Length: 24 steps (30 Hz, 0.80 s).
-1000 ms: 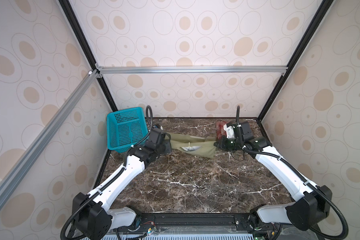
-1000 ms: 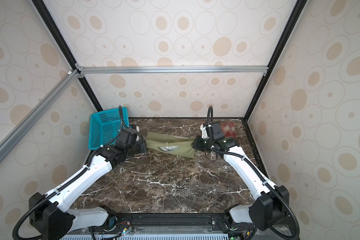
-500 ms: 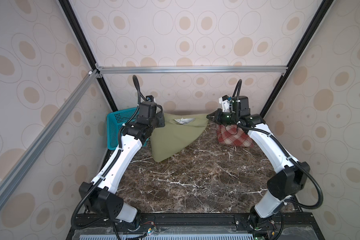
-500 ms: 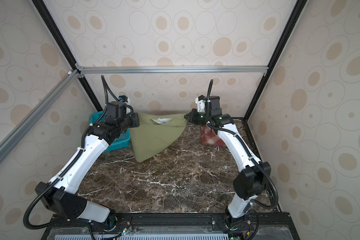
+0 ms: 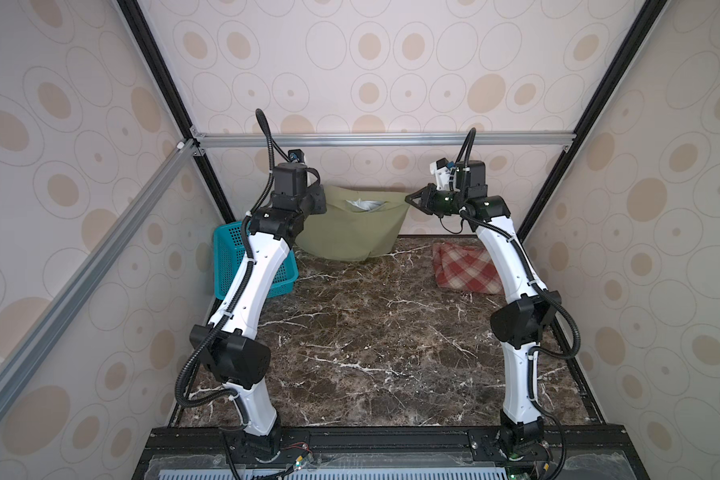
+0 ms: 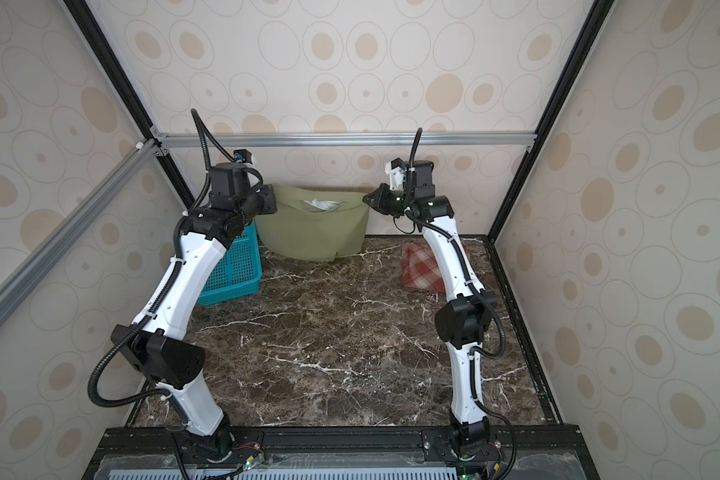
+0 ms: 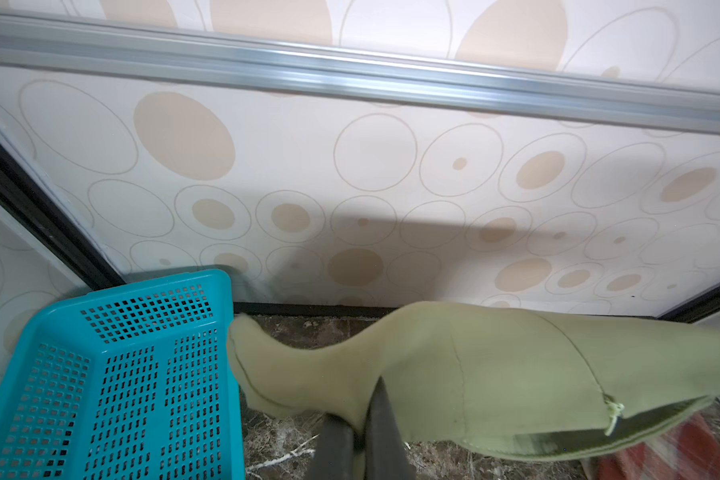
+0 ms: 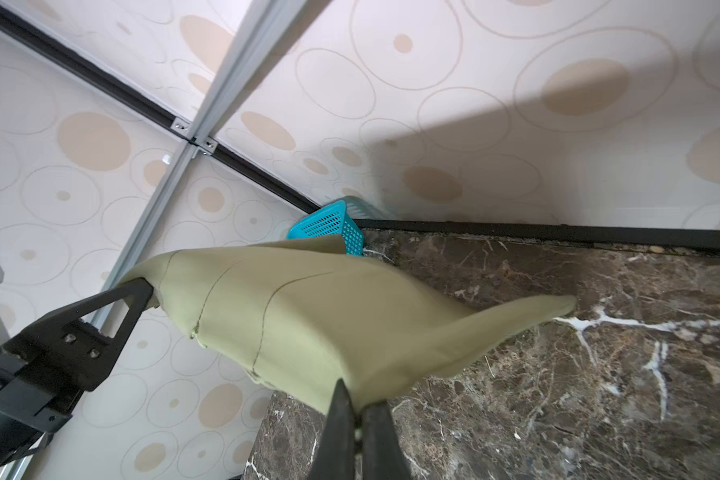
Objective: Fold and stack the skirts
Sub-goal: 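Lift the green skirt hem with both grippers and fold it toward the far edge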
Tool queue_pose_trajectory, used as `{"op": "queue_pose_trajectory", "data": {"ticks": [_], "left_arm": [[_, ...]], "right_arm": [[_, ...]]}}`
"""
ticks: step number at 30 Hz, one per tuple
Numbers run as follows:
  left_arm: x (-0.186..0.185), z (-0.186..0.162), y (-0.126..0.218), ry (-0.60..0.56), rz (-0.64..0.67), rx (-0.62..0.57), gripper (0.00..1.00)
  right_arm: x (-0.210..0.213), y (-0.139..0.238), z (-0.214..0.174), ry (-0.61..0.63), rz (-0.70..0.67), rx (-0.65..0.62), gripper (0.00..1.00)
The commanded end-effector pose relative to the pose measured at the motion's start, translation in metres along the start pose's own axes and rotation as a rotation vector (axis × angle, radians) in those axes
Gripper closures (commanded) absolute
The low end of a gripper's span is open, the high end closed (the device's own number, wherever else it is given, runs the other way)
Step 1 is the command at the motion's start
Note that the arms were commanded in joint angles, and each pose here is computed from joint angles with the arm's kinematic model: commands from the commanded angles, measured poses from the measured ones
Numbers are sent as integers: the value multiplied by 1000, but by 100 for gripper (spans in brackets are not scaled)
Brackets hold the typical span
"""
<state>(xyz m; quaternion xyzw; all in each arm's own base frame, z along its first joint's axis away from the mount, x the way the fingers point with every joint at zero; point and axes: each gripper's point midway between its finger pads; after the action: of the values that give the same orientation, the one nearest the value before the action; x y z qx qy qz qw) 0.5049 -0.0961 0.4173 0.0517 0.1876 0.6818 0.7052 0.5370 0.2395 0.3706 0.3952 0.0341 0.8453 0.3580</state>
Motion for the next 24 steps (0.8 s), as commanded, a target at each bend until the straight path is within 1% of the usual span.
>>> {"op": "queue_pose_trajectory", "data": {"ticks": [1, 4, 6, 9, 11, 14, 16, 17, 19, 20, 21, 24], "left_arm": [[11, -7, 25, 28, -19, -18, 100], [8, -65, 34, 86, -75, 61, 100], [8, -117, 37, 114, -80, 140, 100], [7, -206, 47, 183, -96, 282, 100], [4, -270, 59, 222, -103, 382, 100], [0, -353, 82, 257, -103, 527, 100], [-2, -401, 100, 280, -111, 617, 100], [-3, -420, 110, 289, -119, 653, 95], [0, -441, 125, 289, -104, 706, 58], [2, -445, 131, 280, -95, 717, 49], [4, -444, 135, 271, -88, 720, 43], [11, -425, 144, 236, -61, 686, 31]], "right_arm": [[-6, 22, -20, -2, -43, 35, 100], [-25, 32, -65, -41, -85, 60, 100], [-43, 41, -101, -74, -127, 76, 100], [-74, 54, -171, -148, -207, 153, 100], [-94, 60, -225, -213, -246, 219, 100], [-122, 71, -299, -303, -310, 314, 100], [-135, 81, -337, -345, -351, 369, 100], [-133, 83, -358, -351, -359, 410, 89], [-135, 94, -377, -373, -378, 435, 72], [-135, 100, -380, -369, -395, 442, 62], [-134, 106, -380, -358, -411, 443, 56], [-123, 124, -364, -297, -446, 418, 51]]}}
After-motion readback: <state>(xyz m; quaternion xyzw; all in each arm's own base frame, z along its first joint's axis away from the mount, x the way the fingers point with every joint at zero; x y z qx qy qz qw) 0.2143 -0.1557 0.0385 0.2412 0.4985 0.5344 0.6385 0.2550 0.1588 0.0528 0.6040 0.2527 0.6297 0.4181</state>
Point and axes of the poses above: each gripper's point midway between its finger pads, its own y axis back along the fingers, its own x axis along the line the jaws close on, z = x × y, and after that the axes turned 4 degrees about y, right-handed
